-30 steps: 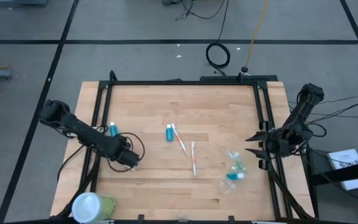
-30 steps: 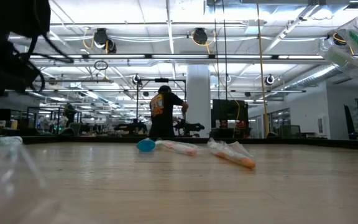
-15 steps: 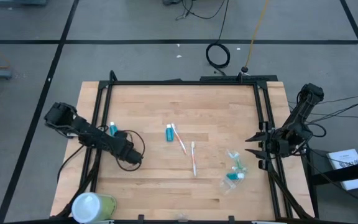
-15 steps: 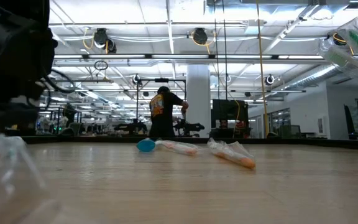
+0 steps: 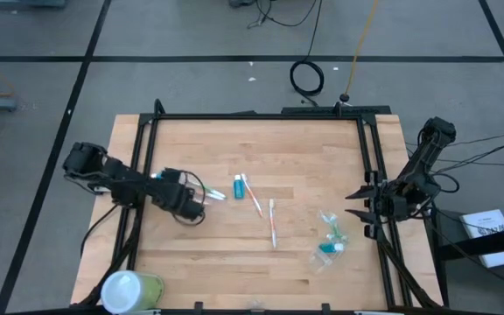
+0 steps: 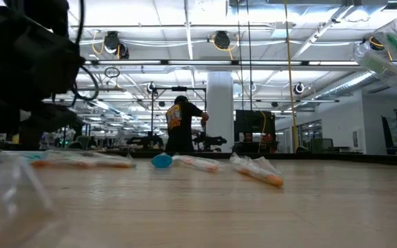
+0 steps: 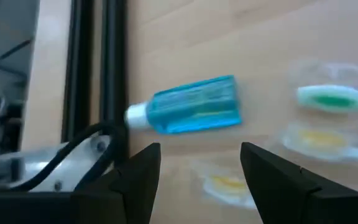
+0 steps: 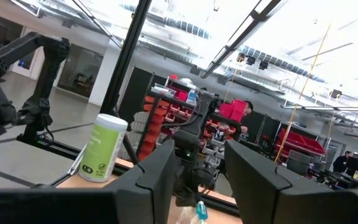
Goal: Pick & Place toothbrushing station
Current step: Adjust the toothbrushes and the mouthwash on the table
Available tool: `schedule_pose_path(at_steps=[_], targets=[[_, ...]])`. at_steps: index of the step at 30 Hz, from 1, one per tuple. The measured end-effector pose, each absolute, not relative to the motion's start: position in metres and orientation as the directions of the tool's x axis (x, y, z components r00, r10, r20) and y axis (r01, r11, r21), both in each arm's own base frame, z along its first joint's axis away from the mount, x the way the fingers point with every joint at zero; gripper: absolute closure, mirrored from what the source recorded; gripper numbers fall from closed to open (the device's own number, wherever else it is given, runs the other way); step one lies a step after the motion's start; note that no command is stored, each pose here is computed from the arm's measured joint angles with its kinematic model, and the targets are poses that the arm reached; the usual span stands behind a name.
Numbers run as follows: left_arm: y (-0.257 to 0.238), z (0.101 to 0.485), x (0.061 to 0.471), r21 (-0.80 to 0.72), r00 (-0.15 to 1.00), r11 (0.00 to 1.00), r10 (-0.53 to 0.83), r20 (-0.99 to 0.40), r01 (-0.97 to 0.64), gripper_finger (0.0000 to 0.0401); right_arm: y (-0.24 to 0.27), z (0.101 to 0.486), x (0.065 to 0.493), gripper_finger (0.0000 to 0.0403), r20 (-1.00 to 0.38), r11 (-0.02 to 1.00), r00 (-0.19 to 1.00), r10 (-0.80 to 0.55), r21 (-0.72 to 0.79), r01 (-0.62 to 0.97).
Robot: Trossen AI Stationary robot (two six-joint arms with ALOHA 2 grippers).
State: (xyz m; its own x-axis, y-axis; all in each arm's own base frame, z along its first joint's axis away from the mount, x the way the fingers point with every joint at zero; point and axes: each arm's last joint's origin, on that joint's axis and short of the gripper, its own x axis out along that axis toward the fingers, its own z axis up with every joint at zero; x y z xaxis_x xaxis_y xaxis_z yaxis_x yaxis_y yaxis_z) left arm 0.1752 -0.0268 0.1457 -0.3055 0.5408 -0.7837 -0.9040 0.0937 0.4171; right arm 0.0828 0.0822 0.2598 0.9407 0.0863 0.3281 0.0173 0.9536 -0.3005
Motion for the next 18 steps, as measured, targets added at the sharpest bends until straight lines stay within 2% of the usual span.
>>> schedule_pose_path(at_steps=[3, 8, 14, 18], targets=[[-0.013, 0.145, 0.18, 0.385, -0.318, 0.012, 0.539, -0.78, -0.923, 0.0171, 0.082, 0.26, 0.083, 0.0271, 0.328, 0.953, 0.941, 0.087, -0.301, 0.017], [0.013, 0.141, 0.18, 0.408, -0.408, -0.114, 0.501, -0.764, -0.906, 0.0171, 0.082, 0.26, 0.083, 0.0271, 0.33, 0.954, 0.94, 0.086, -0.298, 0.017], [0.039, 0.129, 0.182, 0.492, -0.485, -0.119, 0.47, -0.737, -0.862, 0.0171, 0.082, 0.26, 0.083, 0.0271, 0.33, 0.954, 0.94, 0.086, -0.298, 0.017], [0.05, 0.113, 0.185, 0.552, -0.529, -0.06, 0.389, -0.755, -0.832, 0.0171, 0.082, 0.26, 0.083, 0.0271, 0.329, 0.954, 0.94, 0.086, -0.298, 0.017]])
